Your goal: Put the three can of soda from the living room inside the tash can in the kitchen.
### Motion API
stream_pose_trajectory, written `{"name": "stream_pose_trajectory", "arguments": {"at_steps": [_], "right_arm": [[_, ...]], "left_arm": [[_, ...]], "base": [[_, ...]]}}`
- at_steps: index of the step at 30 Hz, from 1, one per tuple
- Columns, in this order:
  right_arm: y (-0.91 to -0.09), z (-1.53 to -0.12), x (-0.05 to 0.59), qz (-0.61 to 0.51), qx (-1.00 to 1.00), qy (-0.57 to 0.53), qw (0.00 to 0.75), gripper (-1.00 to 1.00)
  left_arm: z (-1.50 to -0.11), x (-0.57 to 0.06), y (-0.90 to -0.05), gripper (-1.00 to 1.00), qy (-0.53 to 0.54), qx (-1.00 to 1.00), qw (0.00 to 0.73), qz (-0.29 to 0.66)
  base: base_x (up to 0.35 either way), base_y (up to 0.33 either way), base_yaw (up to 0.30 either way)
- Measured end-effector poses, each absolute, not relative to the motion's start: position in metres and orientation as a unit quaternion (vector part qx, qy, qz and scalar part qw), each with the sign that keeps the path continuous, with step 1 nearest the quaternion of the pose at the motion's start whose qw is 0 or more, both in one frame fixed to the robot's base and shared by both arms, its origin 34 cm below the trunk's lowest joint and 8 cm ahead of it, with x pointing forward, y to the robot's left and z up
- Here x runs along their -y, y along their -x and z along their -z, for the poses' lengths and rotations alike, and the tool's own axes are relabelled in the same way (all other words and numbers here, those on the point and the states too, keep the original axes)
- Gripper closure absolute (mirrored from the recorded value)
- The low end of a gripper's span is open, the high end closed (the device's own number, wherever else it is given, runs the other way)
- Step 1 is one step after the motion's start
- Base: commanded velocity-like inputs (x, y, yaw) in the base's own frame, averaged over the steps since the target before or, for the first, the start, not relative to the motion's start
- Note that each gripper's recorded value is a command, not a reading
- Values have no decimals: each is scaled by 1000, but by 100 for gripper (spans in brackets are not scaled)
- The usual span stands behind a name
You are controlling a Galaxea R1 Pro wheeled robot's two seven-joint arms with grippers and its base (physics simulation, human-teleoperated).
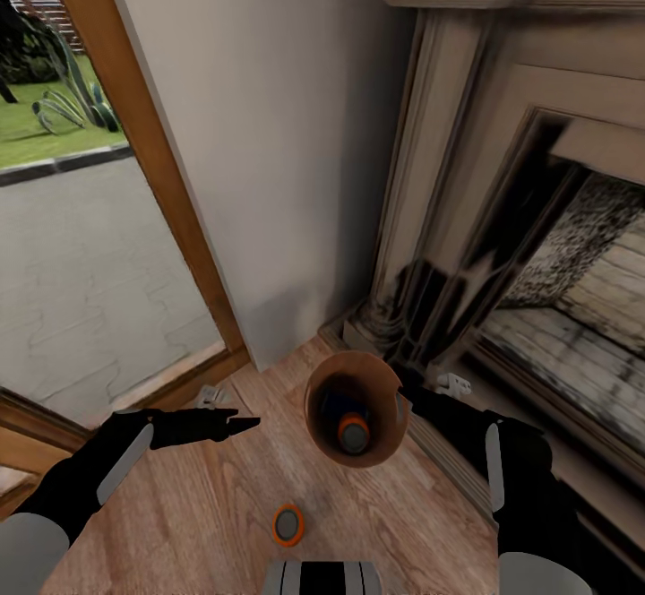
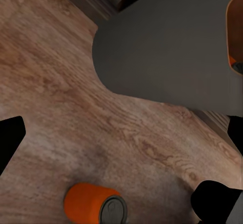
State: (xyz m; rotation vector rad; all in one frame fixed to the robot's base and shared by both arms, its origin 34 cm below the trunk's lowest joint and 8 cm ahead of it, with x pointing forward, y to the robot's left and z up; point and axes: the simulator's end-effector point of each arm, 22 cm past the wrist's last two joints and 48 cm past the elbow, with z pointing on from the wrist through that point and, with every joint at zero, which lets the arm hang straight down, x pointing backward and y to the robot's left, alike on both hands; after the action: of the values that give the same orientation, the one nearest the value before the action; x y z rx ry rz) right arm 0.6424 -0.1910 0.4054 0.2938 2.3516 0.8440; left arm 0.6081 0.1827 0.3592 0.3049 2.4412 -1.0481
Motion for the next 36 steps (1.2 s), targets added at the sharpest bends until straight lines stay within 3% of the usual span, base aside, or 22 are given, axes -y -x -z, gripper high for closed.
{"name": "stream_pose_trajectory", "arguments": {"at_steps": [36], "right_arm": [[-635, -376, 190, -319, -896, -119, 285, 100]], "left_arm": [[-328, -167, -595, -100, -98, -891, 203, 393]], "base": [[0, 0, 0]]}}
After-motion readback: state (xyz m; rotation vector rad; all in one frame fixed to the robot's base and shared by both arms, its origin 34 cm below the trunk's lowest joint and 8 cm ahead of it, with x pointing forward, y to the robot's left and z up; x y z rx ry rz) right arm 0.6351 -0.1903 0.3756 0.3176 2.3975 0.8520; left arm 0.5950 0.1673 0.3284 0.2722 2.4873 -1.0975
